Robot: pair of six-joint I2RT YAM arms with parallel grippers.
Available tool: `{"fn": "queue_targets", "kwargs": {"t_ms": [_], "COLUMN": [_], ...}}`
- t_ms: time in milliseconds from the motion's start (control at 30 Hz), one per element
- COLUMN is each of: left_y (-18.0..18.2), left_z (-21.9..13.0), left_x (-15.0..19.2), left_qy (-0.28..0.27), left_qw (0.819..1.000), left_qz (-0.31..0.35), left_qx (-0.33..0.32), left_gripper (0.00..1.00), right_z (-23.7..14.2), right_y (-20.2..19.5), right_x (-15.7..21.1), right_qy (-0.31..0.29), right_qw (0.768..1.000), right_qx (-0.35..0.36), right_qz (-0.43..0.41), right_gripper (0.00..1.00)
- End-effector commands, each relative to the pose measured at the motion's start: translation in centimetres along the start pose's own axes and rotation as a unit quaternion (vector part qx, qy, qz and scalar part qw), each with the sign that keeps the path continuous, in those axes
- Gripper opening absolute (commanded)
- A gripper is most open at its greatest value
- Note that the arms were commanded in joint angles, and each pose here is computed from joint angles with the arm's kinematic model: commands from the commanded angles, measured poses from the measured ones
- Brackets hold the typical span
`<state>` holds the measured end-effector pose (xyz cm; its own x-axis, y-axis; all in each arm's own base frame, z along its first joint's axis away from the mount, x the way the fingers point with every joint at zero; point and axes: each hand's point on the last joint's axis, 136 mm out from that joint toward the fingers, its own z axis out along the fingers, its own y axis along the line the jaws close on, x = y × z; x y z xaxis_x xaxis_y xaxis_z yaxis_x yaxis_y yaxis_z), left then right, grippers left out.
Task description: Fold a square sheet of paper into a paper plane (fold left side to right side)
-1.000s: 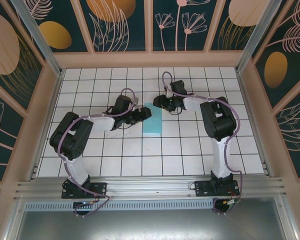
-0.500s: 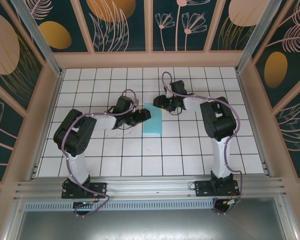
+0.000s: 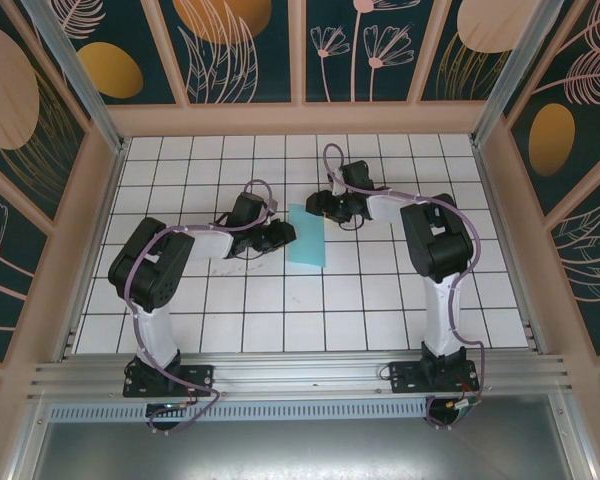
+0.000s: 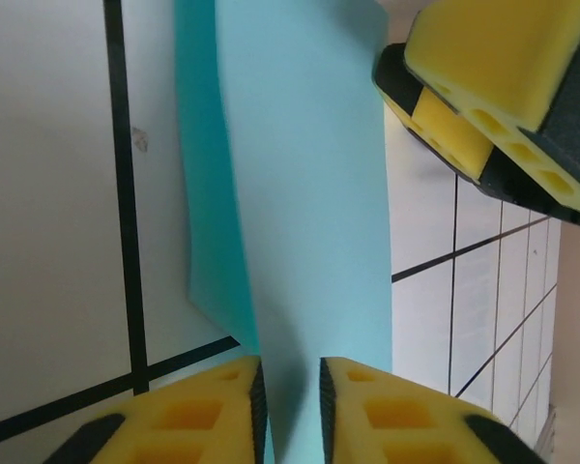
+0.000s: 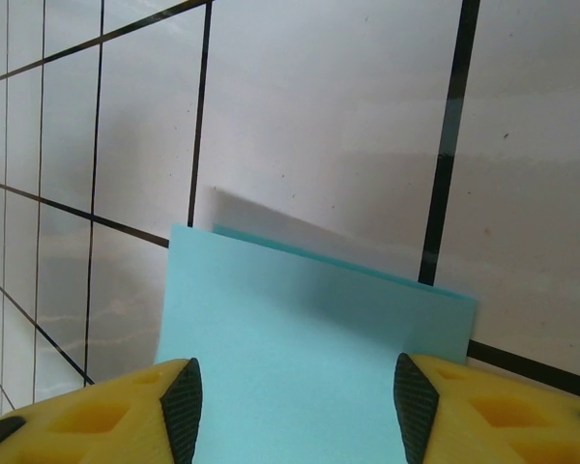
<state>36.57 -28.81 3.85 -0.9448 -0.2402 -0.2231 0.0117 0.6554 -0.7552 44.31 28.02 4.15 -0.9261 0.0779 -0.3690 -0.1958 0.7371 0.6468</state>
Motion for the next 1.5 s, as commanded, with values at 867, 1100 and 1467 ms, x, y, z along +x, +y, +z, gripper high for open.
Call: {"fn": "queue_targets", "kwargs": {"t_ms": [867, 1100, 1467], "left_y": [-2.7, -2.9, -2.6], "left_z": [-1.8, -1.9, -1.8], "left_x": [0.5, 0.6, 0.7], "left_qy": [-0.01, -0.009, -0.008], "left_qw": [0.998, 0.998, 0.998], "left_qz": [-0.038, -0.037, -0.035], "left_qx": [0.057, 0.058, 0.051], "left_gripper": [0.04, 0.04, 0.07], "right_z": [-5.3, -2.4, -3.0], "right_y": [6.8, 7.7, 9.3], "right_x": [14.6, 13.6, 13.5], "right_qy": [-0.091, -0.097, -0.107], "right_qw": [0.865, 0.85, 0.853], "right_qx": [0.184, 0.196, 0.166], "right_qz": [-0.458, -0.48, -0.484], "right_gripper": [0.81, 0.68, 0.32]}}
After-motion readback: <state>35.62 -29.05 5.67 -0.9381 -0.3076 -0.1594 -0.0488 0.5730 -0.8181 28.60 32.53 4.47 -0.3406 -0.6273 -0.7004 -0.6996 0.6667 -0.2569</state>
